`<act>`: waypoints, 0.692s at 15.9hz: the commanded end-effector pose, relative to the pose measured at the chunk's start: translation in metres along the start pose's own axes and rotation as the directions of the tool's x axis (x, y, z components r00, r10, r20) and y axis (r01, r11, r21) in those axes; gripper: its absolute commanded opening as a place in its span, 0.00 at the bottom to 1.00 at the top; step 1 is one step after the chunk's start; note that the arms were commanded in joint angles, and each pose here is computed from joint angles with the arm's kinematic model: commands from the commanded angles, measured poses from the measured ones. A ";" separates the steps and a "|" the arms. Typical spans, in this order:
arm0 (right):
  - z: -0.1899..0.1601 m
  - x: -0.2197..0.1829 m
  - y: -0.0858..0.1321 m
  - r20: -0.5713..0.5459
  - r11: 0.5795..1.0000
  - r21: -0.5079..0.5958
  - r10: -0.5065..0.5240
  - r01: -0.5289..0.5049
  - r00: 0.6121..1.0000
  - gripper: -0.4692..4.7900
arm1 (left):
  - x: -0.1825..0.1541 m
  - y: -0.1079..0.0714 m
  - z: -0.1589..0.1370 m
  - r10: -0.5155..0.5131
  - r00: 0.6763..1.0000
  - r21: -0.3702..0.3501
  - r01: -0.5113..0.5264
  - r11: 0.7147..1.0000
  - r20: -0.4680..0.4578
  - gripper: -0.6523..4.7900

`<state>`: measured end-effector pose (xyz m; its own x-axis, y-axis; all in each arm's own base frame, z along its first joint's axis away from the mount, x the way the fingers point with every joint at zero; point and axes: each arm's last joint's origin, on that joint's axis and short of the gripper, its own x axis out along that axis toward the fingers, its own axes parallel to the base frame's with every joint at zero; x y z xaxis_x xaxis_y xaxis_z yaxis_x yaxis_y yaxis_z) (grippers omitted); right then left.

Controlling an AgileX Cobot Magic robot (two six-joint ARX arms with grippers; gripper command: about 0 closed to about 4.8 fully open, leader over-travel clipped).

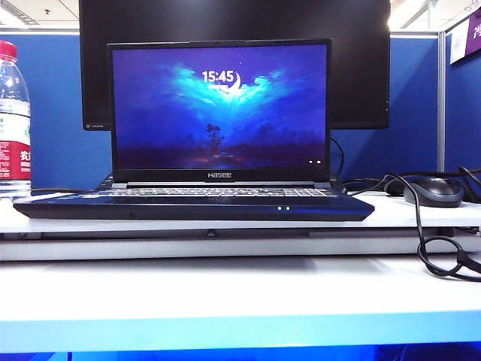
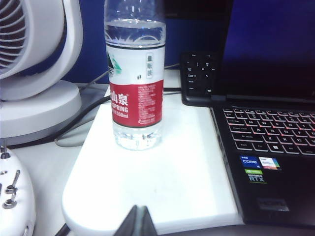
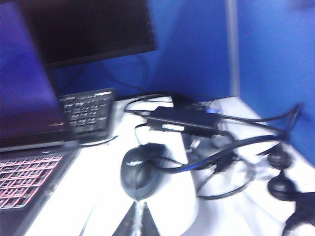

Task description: Open the lid of the black laptop.

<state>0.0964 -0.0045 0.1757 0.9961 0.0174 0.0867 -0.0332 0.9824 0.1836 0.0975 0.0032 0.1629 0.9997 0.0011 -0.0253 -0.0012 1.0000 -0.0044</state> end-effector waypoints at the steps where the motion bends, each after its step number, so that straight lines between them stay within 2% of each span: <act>1: 0.000 0.000 0.001 0.026 1.000 0.005 0.004 -0.004 1.000 0.09 | 0.000 0.000 0.001 -0.002 1.000 0.004 0.002 1.000 0.008 0.12; 11: -0.001 0.001 0.005 0.024 1.000 0.012 0.009 -0.009 1.000 0.09 | 0.000 0.000 0.001 -0.002 1.000 0.004 0.002 1.000 0.008 0.12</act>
<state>0.0969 0.0006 0.1749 0.9950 0.0225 0.0969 -0.0407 0.9809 0.1904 0.0975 0.0032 0.1629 0.9997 0.0011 -0.0253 -0.0012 1.0000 -0.0044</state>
